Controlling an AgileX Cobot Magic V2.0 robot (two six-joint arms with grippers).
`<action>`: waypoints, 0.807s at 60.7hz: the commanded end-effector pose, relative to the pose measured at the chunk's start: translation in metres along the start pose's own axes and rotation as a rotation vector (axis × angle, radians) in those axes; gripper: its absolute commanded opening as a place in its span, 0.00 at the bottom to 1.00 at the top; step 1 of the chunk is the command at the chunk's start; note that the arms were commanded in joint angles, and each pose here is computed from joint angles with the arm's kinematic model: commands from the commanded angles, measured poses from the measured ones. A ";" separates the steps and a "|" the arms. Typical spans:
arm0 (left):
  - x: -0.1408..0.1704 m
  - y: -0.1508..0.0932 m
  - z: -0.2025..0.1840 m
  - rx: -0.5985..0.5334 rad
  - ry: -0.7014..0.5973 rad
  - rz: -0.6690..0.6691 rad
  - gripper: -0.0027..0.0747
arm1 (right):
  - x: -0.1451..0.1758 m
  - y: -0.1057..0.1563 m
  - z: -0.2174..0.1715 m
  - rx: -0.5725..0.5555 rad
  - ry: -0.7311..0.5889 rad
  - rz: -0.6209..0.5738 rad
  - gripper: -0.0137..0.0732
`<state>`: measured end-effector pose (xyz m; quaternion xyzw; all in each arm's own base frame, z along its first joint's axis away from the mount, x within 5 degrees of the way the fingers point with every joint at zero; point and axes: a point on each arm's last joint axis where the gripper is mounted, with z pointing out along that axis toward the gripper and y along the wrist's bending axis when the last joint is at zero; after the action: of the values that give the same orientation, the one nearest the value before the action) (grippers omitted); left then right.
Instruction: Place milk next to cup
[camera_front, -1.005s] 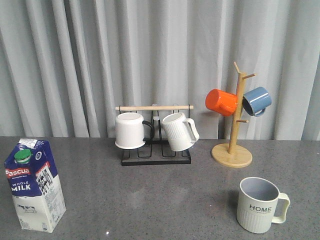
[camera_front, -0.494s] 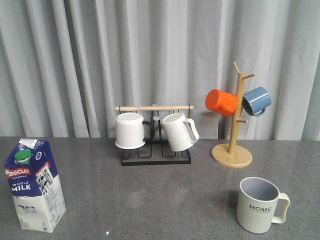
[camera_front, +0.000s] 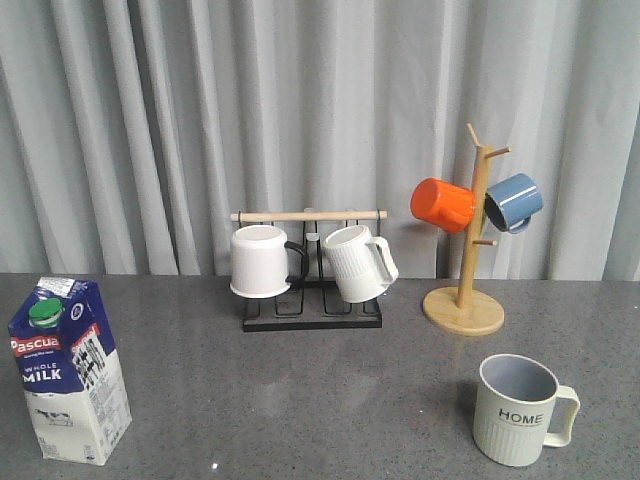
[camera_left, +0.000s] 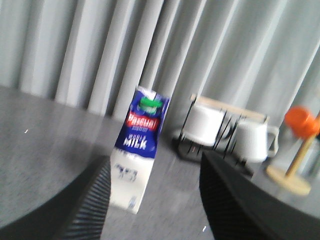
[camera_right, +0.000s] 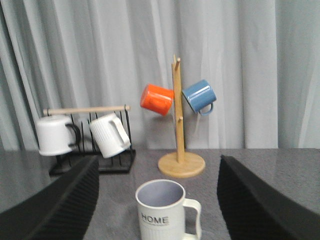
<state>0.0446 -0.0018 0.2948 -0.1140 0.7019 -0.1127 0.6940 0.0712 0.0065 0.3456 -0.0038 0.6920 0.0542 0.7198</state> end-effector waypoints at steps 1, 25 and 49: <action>-0.026 -0.009 0.009 -0.002 0.026 0.062 0.55 | -0.032 0.000 0.011 0.016 -0.013 -0.065 0.73; -0.059 -0.019 0.038 -0.021 0.124 0.110 0.55 | -0.032 -0.006 0.077 0.051 0.227 -0.185 0.63; -0.057 -0.019 0.039 -0.024 0.146 0.110 0.55 | 0.048 -0.031 0.167 0.135 0.585 -0.051 0.63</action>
<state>0.0818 -0.0019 0.3397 -0.0729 0.7832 -0.0689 0.6136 0.2253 -0.0049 0.2993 -0.0014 0.8871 -0.0169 0.4613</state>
